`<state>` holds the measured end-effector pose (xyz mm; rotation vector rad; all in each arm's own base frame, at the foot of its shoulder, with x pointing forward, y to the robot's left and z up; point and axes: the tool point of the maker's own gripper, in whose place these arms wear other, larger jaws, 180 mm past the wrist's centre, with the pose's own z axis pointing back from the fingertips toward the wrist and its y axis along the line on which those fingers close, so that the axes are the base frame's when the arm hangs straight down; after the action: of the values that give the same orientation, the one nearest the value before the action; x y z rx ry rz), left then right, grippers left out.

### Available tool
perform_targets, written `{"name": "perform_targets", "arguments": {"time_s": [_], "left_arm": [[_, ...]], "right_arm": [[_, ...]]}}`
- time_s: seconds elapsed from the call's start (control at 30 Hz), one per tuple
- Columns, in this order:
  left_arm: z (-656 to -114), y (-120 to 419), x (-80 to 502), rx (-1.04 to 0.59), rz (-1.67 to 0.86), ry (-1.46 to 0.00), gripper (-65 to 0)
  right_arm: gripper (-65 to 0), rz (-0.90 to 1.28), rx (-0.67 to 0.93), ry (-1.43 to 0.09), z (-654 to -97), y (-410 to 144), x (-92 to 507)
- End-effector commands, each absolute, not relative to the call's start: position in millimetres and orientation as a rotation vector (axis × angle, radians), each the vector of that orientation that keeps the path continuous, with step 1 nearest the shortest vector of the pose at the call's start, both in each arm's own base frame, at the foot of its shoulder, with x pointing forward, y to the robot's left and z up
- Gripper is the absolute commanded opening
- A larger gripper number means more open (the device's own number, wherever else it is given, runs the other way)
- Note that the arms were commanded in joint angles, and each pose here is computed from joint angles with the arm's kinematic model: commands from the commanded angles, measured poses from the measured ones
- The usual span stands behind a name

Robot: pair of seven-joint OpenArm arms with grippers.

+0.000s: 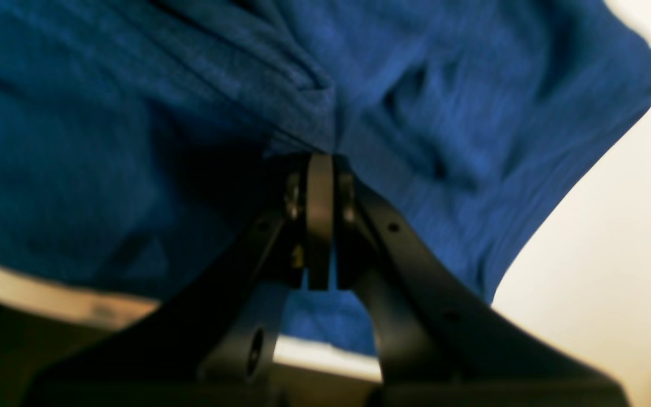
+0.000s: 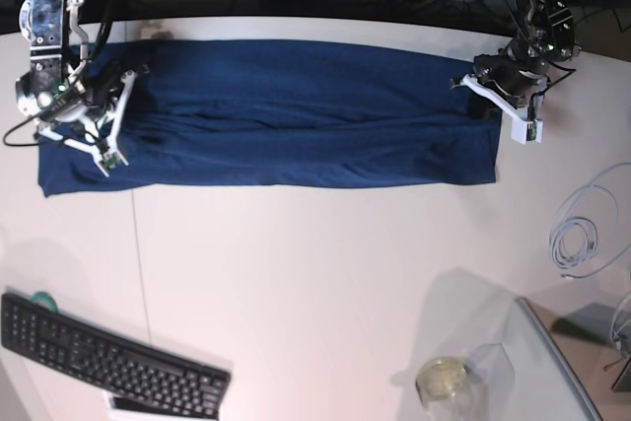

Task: Layout the t-shirt on the table in an organized manner, then fold the t-shirt properly
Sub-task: 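Adjust the corner with the right gripper while the left gripper regrasps its corner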

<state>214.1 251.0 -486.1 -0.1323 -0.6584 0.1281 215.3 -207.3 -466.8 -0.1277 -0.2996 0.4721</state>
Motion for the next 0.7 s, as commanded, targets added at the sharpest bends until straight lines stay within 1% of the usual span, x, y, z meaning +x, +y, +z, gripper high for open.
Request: {"name": "perform_targets", "arguments": {"time_s": [0.0, 0.03, 0.07, 0.1, 0.2, 0.23, 0.27, 0.3, 0.4, 0.47, 0.5, 0.57, 0.6, 0.63, 0.67], "left_arm": [[-484, 258, 213, -0.104, 0.118, -0.65, -65.0], [-482, 258, 215, -0.102, 0.115, -0.656, -65.0], [-479, 258, 216, -0.1, 0.11, -0.662, -65.0], [-476, 258, 218, -0.097, 0.104, -0.673, -65.0], [-466, 258, 225, -0.091, 0.09, -0.702, -65.0], [-464, 258, 226, -0.091, 0.088, -0.708, -65.0], [-462, 258, 227, -0.09, 0.085, -0.712, -65.0], [-460, 257, 228, -0.089, 0.082, -0.717, -65.0], [-453, 257, 233, -0.087, 0.074, -0.738, -65.0], [-449, 257, 235, -0.083, 0.067, -0.748, -65.0], [-448, 256, 233, -0.081, 0.063, -0.748, -65.0], [-441, 255, 235, -0.078, 0.053, -0.767, -65.0], [-437, 254, 237, -0.076, 0.048, -0.778, -65.0], [-436, 254, 237, -0.075, 0.045, -0.782, -65.0], [-436, 255, 236, -0.072, 0.044, -0.781, -65.0]], "right_arm": [[-64.7, 0.472, -0.162, -0.343, -451, -215, 228], [-64.2, 0.476, -0.175, -0.354, -444, -215, 230], [-62.1, 0.476, -0.188, -0.362, -438, -215, 231], [-58.5, 0.477, -0.205, -0.358, -431, -217, 230], [-42.3, 0.483, -0.246, -0.372, -410, -217, 232], [-37.8, 0.484, -0.253, -0.385, -404, -216, 233], [-34.7, 0.48, -0.245, -0.402, -400, -210, 235], [-33.8, 0.472, -0.238, -0.417, -398, -206, 237], [-33.8, 0.465, -0.198, -0.449, -397, -189, 244], [-35.4, 0.452, -0.142, -0.513, -396, -168, 254], [-39.2, 0.447, -0.106, -0.548, -399, -157, 258], [-51.6, 0.439, -0.055, -0.564, -411, -145, 263], [-58.2, 0.444, -0.031, -0.541, -422, -139, 263], [-62.7, 0.447, -0.014, -0.511, -432, -135, 261], [-65.0, 0.446, 0.001, -0.477, -443, -133, 258]]}}
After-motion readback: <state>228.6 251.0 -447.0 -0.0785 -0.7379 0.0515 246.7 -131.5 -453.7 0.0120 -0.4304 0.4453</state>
